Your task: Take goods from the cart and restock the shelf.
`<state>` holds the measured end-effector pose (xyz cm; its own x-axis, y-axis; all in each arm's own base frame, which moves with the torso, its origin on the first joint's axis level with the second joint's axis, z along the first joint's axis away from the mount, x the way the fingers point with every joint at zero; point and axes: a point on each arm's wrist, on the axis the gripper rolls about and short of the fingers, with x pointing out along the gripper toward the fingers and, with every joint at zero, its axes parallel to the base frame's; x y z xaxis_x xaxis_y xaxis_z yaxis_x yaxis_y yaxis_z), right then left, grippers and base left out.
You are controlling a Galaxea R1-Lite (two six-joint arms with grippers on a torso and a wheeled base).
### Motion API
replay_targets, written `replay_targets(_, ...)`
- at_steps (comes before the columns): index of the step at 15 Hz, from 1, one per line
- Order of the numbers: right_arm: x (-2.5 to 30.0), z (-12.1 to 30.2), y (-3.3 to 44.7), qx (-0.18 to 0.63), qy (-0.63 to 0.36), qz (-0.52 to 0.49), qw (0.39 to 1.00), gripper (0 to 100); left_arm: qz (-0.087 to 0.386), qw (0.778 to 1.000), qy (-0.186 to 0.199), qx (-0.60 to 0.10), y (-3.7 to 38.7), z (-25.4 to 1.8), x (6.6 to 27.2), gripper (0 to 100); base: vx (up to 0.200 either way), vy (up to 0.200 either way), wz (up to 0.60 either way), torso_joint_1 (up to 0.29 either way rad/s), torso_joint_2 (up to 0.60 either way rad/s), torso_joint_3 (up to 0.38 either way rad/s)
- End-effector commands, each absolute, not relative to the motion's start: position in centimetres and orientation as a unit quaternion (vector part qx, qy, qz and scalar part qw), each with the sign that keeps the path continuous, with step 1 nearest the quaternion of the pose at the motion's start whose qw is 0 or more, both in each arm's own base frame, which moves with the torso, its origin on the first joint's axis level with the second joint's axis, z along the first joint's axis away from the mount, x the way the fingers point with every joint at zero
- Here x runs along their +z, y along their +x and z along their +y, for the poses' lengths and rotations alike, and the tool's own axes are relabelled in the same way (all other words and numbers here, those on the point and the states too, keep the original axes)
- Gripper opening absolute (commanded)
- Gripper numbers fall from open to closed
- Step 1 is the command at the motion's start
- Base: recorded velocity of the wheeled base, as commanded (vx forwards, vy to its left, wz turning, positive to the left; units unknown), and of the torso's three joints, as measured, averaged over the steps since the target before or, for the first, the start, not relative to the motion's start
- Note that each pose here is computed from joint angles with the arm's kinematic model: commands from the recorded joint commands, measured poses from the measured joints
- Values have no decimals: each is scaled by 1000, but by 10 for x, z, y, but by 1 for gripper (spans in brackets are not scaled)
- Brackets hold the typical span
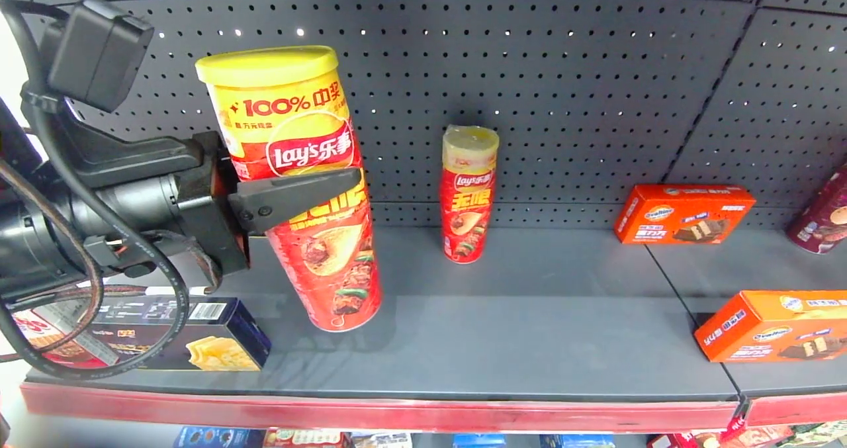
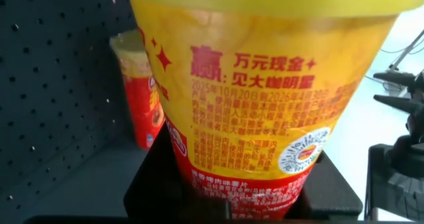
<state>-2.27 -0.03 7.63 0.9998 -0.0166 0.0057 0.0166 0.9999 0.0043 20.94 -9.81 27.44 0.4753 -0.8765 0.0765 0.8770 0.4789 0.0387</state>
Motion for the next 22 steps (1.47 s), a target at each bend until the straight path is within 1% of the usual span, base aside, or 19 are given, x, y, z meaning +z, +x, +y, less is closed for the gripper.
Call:
replay_targets(1, 76, 0, -23, -7, 2, -2, 1000, 100, -46, 859, -3, -511, 207, -97, 276, 0, 0, 0, 0, 0, 0, 0)
replay_targets(4, 76, 0, -22, -5, 0, -1, 1000, 100, -51, 859, -2, -510, 203, -96, 274, 0, 0, 0, 0, 0, 0, 0)
replay_targets(5, 77, 0, -23, 1, -21, -8, 1000, 100, -46, 857, -4, -513, 200, -95, 268, 0, 0, 0, 0, 0, 0, 0)
replay_targets(6, 106, 0, -27, 3, -28, -41, 999, 100, -43, 858, -4, -512, 200, -94, 267, 0, 0, 0, 0, 0, 0, 0)
replay_targets(7, 168, 0, -8, 18, 6, -2, 1000, 100, -42, 859, -8, -511, 200, -95, 267, 0, 0, 0, 0, 0, 0, 0)
replay_targets(8, 186, 2, -2, 68, 21, 2, 997, 100, -41, 858, -9, -512, 200, -96, 267, 0, 0, 0, 0, 0, 0, 0)
replay_targets(9, 197, 3, 3, 120, 2, 4, 993, 100, -42, 857, -9, -513, 200, -96, 267, 0, 0, 0, 0, 0, 0, 0)
replay_targets(10, 199, 6, 16, 141, -23, 24, 989, 100, -39, 857, -10, -513, 200, -95, 266, 0, 0, 0, 0, 0, 0, 0)
replay_targets(11, 199, 6, 16, 141, -23, 24, 989, 100, -39, 857, -10, -513, 200, -95, 266, 0, 0, 0, 0, 0, 0, 0)
replay_targets(12, 195, 12, 46, 172, -31, 46, 984, 100, -35, 858, -11, -512, 200, -95, 263, 0, 0, 0, 0, 0, 0, 0)
replay_targets(13, 193, 15, 55, 181, -31, 45, 982, 100, -37, 858, -11, -512, 200, -94, 264, 0, 0, 0, 0, 0, 0, 0)
replay_targets(14, 192, 21, 73, 196, -29, 59, 978, 100, -42, 858, -10, -512, 200, -95, 266, 0, 0, 0, 0, 0, 0, 0)
replay_targets(16, 196, 29, 94, 212, -24, 81, 974, 100, -36, 858, -11, -513, 198, -94, 262, 0, 0, 0, 0, 0, 0, 0)
replay_targets(19, 196, 34, 119, 200, -30, 110, 973, 100, -32, 859, -13, -511, 197, -93, 260, 0, 0, 0, 0, 0, 0, 0)
replay_targets(20, 197, 38, 132, 213, -8, 115, 970, 100, -33, 860, -13, -510, 198, -93, 260, 0, 0, 0, 0, 0, 0, 0)
replay_targets(22, 204, 42, 153, 238, 0, 101, 966, 100, -31, 859, -13, -511, 198, -93, 260, 0, 0, 0, 0, 0, 0, 0)
